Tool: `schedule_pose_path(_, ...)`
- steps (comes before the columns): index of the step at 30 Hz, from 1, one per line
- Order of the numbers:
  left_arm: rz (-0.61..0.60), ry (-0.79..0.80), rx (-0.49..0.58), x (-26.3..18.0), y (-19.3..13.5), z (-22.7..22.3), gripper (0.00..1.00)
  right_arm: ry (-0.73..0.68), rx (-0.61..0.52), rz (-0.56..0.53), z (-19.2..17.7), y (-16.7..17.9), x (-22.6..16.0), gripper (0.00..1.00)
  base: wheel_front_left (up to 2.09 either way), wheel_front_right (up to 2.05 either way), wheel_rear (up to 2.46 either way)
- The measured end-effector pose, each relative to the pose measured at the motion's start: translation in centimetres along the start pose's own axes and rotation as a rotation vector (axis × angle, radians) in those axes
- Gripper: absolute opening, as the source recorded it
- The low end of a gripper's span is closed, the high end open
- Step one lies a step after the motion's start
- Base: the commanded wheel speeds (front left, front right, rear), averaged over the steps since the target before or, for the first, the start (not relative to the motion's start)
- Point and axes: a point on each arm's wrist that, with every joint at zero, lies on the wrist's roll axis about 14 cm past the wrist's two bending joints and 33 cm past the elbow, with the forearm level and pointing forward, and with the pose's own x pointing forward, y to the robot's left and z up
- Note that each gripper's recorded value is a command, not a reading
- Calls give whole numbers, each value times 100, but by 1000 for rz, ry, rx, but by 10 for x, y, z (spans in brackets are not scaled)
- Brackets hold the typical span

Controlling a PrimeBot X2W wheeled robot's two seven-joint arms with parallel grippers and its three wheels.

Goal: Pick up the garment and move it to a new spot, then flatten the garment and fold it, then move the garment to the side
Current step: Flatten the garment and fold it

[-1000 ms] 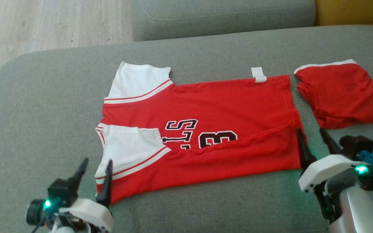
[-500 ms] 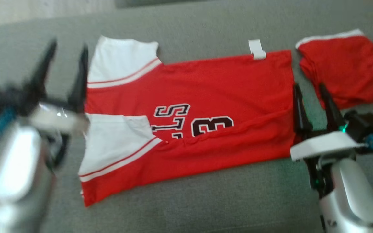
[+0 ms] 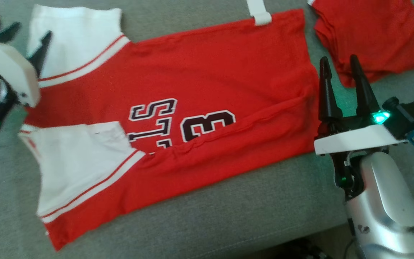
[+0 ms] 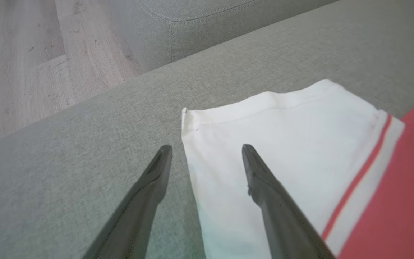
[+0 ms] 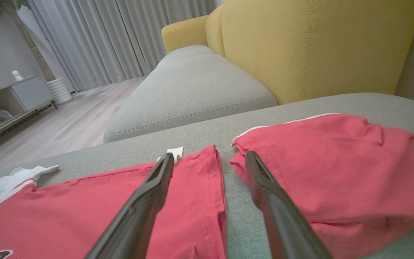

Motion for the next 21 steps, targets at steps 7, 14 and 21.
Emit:
schedule_pose_path(7, -2, 58, -27, 34, 9, -11, 100, 30, -16, -39, -12, -15, -3, 100, 0, 0, 0)
schedule_pose_path(14, -9, 62, -32, 50, 12, -7, 100, 49, -20, -60, -19, -23, -5, 100, 0, 0, 0)
schedule_pose_path(21, -64, 76, -35, 47, -6, -9, 0, 53, -17, -64, -20, -24, -5, 100, 0, 0, 0)
